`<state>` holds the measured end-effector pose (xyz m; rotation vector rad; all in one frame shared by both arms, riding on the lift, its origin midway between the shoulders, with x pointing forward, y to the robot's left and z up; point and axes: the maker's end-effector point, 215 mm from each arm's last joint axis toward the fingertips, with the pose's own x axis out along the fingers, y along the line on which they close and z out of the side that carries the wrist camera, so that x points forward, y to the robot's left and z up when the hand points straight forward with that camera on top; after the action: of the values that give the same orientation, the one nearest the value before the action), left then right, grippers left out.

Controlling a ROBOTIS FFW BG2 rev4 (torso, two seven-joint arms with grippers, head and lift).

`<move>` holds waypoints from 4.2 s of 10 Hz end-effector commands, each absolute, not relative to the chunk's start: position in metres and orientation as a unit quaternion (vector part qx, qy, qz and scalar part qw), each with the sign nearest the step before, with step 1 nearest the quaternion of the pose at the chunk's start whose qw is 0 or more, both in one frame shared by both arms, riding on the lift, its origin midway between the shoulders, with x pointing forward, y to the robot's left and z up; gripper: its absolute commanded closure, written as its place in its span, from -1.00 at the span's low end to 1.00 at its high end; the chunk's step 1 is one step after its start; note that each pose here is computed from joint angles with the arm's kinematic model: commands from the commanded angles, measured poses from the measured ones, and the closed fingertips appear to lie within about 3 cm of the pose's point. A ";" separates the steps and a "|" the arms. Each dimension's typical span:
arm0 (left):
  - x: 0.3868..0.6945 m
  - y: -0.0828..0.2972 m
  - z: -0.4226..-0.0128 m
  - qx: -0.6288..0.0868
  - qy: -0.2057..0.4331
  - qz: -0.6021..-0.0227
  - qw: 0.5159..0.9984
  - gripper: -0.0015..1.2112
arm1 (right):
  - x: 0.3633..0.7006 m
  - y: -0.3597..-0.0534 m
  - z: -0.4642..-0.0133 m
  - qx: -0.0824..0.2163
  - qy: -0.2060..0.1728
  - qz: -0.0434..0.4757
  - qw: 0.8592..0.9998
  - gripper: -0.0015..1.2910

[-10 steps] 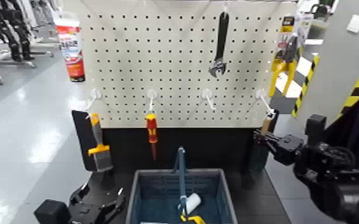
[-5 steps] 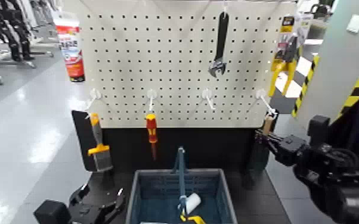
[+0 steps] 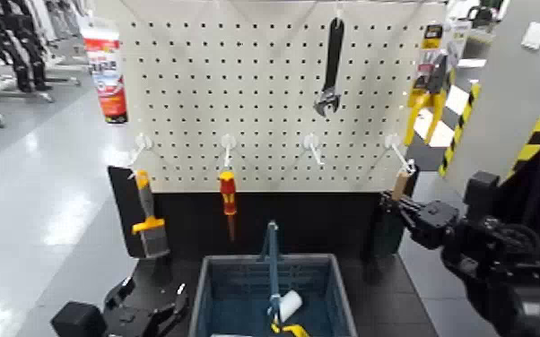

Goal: Put the tool with the wooden handle into the crate.

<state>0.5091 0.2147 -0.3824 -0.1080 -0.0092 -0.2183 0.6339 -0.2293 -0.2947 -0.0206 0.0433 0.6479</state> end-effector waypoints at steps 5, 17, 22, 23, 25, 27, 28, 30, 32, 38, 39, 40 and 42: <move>0.509 0.214 -0.383 -0.053 -0.003 -0.110 0.993 -0.83 | 0.602 -0.198 -0.257 0.019 -0.008 0.333 0.943 0.97; 0.512 0.212 -0.381 -0.053 -0.006 -0.113 0.992 -0.83 | 0.572 -0.089 -0.322 0.212 0.014 0.372 0.904 0.97; 0.513 0.210 -0.381 -0.054 -0.007 -0.115 0.992 -0.83 | 0.566 -0.050 -0.382 0.234 0.091 0.376 0.892 0.96; 0.513 0.211 -0.381 -0.054 -0.007 -0.115 0.992 -0.83 | 0.567 -0.049 -0.383 0.233 0.094 0.375 0.892 0.96; 0.513 0.212 -0.380 -0.054 -0.009 -0.113 0.992 -0.83 | 0.566 -0.047 -0.386 0.228 0.106 0.375 0.892 0.95; 0.512 0.212 -0.381 -0.056 -0.009 -0.113 0.992 -0.83 | 0.565 -0.045 -0.387 0.220 0.115 0.377 0.892 0.81; 0.512 0.212 -0.381 -0.056 -0.009 -0.113 0.992 -0.83 | 0.565 -0.045 -0.388 0.219 0.118 0.378 0.892 0.69; 0.512 0.212 -0.380 -0.057 -0.010 -0.112 0.992 -0.83 | 0.565 -0.049 -0.390 0.208 0.129 0.378 0.893 -0.22; 0.512 0.212 -0.379 -0.058 -0.011 -0.112 0.992 -0.83 | 0.566 -0.053 -0.385 0.201 0.125 0.378 0.895 -1.00; 0.512 0.214 -0.380 -0.059 -0.011 -0.110 0.992 -0.83 | 0.572 -0.084 -0.354 0.136 0.103 0.342 0.924 -0.96; 0.512 0.214 -0.380 -0.060 -0.010 -0.110 0.992 -0.83 | 0.570 -0.093 -0.351 0.120 0.099 0.326 0.932 -0.96; 0.512 0.213 -0.380 -0.060 -0.010 -0.110 0.992 -0.83 | 0.567 -0.103 -0.347 0.100 0.093 0.304 0.943 -0.96; 0.512 0.213 -0.379 -0.061 -0.011 -0.110 0.992 -0.83 | 0.556 -0.124 -0.341 0.066 0.075 0.249 0.963 -0.94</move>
<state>0.5119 0.2134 -0.3797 -0.1214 -0.0210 -0.2207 0.5624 -0.1217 -0.3425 0.1525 0.1641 0.5157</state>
